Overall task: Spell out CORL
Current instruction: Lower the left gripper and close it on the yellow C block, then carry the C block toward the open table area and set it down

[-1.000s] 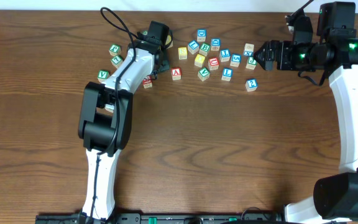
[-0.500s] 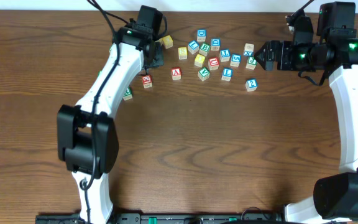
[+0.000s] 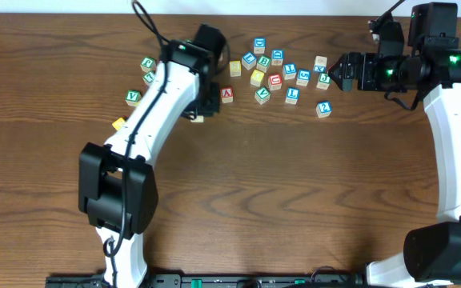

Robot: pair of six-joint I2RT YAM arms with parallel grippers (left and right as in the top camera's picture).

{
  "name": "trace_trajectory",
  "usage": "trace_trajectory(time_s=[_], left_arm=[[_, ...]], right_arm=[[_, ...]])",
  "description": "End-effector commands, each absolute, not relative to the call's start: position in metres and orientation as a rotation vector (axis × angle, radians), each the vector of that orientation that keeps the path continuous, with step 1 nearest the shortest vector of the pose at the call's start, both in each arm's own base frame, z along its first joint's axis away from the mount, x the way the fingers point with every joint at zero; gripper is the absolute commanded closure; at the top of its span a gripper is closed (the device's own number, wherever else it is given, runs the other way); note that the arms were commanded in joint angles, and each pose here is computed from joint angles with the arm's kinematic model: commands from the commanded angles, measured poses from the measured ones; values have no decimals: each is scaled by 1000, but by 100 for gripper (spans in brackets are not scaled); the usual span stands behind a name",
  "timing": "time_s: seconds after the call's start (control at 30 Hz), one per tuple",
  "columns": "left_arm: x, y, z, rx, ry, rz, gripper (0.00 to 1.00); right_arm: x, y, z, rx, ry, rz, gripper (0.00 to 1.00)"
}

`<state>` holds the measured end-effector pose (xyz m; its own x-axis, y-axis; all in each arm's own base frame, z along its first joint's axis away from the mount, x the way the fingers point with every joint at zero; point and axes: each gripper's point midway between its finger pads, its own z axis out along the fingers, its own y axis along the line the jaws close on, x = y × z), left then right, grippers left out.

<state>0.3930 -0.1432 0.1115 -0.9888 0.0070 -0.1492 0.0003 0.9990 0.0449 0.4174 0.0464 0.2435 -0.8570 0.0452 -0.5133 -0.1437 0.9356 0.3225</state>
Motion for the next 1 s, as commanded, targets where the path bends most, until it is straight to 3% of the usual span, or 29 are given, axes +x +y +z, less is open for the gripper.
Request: trace_trajectory(time_s=[0.0,0.27,0.97], left_arm=[[375,-150,96,72,3041,84,71],[362,-166,63,105,3080,-23,71],[377,-182,21,120,2958,-129,71]], right_arm=[[419,49,251,-91,2539,458,1],[419,49,251,-100,2538,455,1],[420,41,249,-82,2548,396,1]])
